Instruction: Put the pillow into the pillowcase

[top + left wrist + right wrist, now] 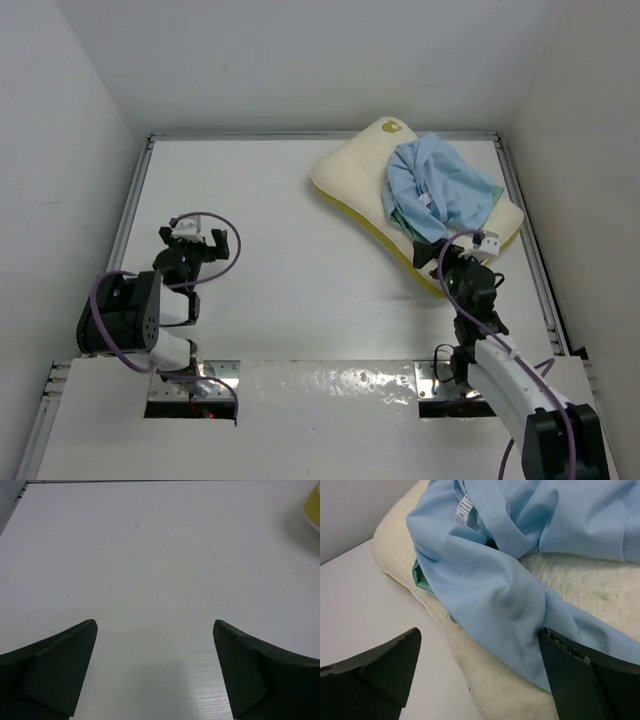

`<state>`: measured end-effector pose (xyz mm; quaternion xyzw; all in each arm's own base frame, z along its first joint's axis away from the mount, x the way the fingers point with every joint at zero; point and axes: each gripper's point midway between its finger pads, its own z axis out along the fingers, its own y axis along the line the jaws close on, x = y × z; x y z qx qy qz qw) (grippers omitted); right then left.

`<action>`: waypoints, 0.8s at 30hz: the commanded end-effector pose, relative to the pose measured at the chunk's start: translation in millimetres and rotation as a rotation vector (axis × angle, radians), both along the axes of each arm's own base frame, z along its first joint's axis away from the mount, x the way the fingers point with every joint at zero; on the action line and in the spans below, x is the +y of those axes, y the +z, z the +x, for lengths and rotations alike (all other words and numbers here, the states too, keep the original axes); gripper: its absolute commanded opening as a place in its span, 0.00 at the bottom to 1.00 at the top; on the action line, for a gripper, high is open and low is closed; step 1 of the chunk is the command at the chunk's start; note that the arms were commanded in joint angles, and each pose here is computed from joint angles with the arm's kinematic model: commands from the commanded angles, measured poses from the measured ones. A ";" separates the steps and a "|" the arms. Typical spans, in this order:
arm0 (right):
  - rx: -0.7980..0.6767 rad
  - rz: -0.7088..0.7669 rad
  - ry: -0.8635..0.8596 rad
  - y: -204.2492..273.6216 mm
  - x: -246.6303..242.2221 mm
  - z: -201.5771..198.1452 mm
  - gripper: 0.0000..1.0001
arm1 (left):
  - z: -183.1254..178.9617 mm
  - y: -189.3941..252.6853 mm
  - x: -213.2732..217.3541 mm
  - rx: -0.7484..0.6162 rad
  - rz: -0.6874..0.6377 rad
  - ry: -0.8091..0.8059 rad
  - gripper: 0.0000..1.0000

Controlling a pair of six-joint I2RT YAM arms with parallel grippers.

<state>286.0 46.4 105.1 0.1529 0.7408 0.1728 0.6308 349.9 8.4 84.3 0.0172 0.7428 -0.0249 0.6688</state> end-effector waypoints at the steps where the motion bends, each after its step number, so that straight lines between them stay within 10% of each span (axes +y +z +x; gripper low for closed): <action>1: 0.191 -0.016 0.006 -79.2 -3.8 -38.0 0.99 | 5.6 20.9 3.0 -0.070 0.011 0.003 1.00; 7: 0.073 -0.073 0.004 -3.6 -4.6 -6.7 0.99 | 5.8 25.1 -5.0 -0.088 0.019 -0.045 1.00; 9: -0.015 -0.110 0.051 32.9 2.4 4.3 0.99 | 14.9 55.5 -63.6 -0.148 0.155 -0.487 1.00; 10: -0.051 -0.139 0.102 50.2 9.7 9.1 0.97 | -2.2 11.0 -74.5 0.120 0.082 -0.652 1.00; 12: -0.033 -0.299 0.371 71.9 44.1 17.4 0.42 | 39.0 77.9 -89.2 0.070 0.214 -0.887 1.00; 13: -0.079 -0.369 0.391 123.7 46.4 36.1 0.00 | 17.0 65.4 -96.9 0.260 0.117 -0.961 1.00; 15: 0.242 -0.457 0.384 79.4 30.0 59.2 0.00 | 57.1 109.7 -70.9 0.281 0.422 -0.965 1.00; 17: 0.265 -0.571 0.376 114.9 23.2 96.4 0.78 | 114.9 175.7 -32.5 0.285 0.653 -0.727 1.00; 18: 0.352 -0.618 0.381 105.2 18.8 117.5 0.99 | 134.6 200.5 17.8 0.367 0.792 -0.449 1.00; 20: 0.401 -0.621 0.360 93.2 16.3 136.5 0.99 | 151.2 282.5 76.4 0.323 0.842 -0.029 1.00; 24: 0.422 -0.547 0.356 68.3 28.8 172.2 0.99 | 68.6 402.8 192.1 0.161 0.708 1.048 1.00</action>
